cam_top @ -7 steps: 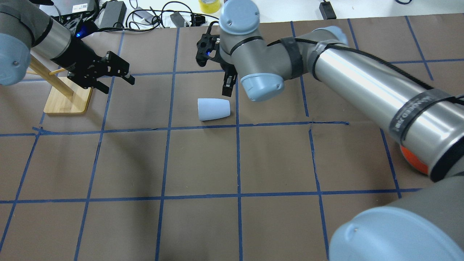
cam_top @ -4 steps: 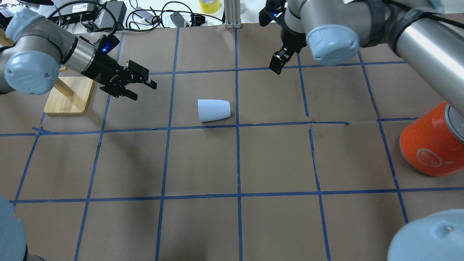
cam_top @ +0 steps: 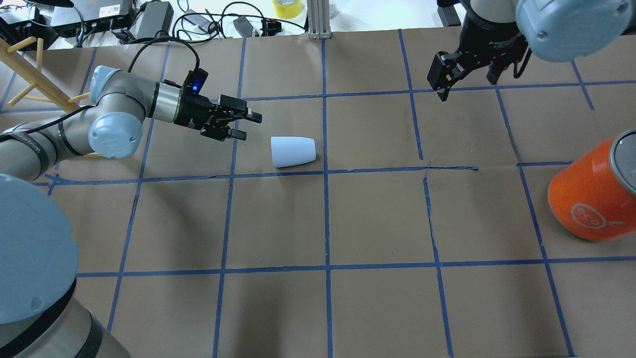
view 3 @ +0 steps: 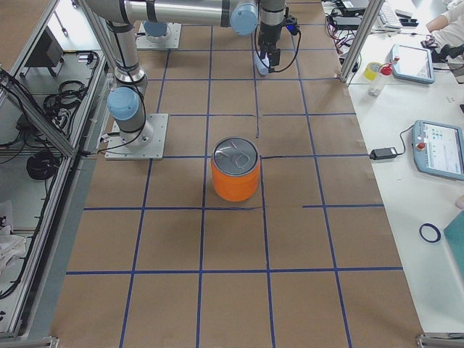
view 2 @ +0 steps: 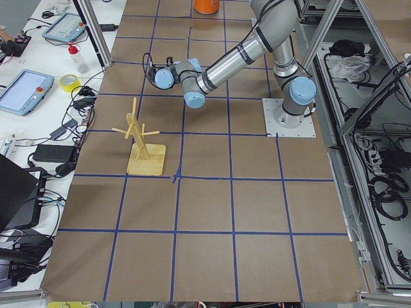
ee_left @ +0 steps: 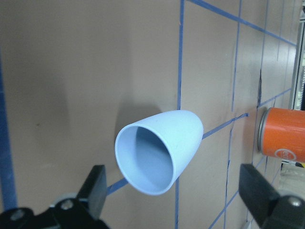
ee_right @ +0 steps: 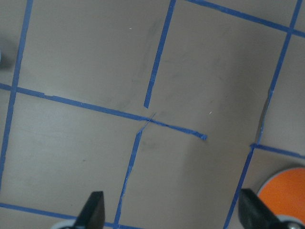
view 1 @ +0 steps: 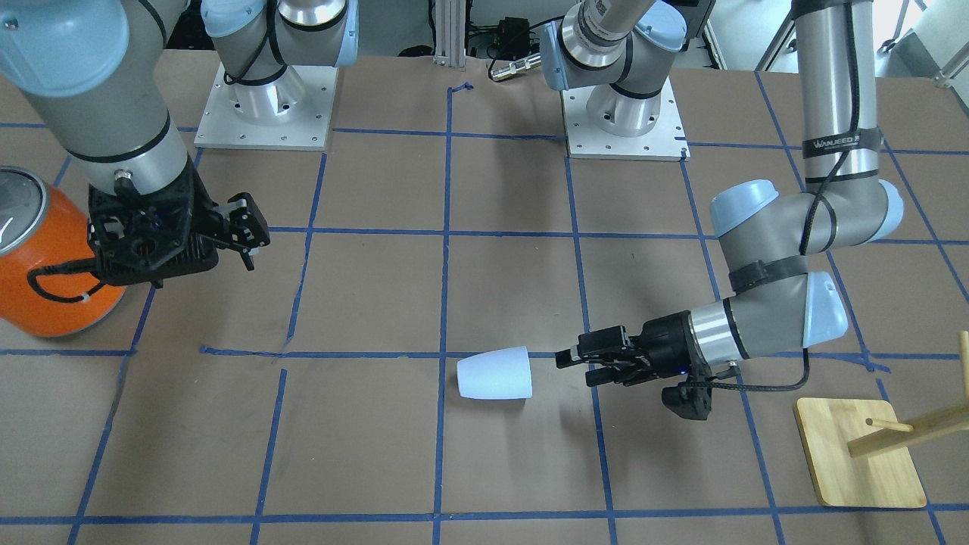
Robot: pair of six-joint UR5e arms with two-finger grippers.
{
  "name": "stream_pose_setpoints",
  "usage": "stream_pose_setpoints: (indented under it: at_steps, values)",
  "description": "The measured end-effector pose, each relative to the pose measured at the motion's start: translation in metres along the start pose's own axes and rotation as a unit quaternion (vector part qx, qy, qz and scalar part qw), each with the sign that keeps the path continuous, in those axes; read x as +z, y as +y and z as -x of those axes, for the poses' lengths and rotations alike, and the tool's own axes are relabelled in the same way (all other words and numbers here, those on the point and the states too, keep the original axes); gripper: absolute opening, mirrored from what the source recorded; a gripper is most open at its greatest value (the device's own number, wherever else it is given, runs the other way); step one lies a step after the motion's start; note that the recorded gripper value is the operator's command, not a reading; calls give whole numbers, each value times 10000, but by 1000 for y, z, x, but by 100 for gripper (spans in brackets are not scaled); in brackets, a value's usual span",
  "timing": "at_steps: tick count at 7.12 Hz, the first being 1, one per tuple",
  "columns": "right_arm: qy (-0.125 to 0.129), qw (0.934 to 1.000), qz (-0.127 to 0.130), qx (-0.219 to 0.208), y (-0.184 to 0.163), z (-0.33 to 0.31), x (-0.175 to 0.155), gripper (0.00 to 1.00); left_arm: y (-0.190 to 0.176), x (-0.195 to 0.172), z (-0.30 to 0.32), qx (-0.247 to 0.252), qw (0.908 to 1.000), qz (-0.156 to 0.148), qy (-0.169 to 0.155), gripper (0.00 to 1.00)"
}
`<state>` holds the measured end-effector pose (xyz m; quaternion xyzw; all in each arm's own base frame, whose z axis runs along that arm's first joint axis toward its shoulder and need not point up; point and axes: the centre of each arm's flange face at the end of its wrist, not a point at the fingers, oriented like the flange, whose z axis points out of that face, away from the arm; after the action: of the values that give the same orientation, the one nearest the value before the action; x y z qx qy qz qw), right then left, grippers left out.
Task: Flip cup
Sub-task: 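Grasp the lying cup with the left gripper while the right arm withdraws, then turn the cup upright with the left gripper and place it on the table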
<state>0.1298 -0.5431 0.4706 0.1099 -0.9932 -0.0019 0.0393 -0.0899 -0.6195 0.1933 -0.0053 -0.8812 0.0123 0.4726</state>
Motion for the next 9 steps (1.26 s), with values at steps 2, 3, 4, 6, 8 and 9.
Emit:
stream_pose_setpoints:
  at_steps: [2,3,4,6,8,9]
  values:
    - [-69,9981,129,607,7,0,-2,100,3,41,1,-57,9993,231,294,73]
    - [-67,9972,69,746,3,-4,-1,100,5,54,4,-80,9989,319,339,40]
    - [-41,9966,44,820,2,-6,0,100,5,64,3,-106,9982,343,471,7]
    - [4,9953,68,964,4,-7,1,100,3,71,-8,-409,9937,237,1013,0]
    - [16,9945,92,1047,5,-9,2,100,0,71,-20,-746,9883,179,1317,0]
    - [19,9944,91,1050,5,-10,2,100,-3,65,-29,-863,9874,157,1317,0]
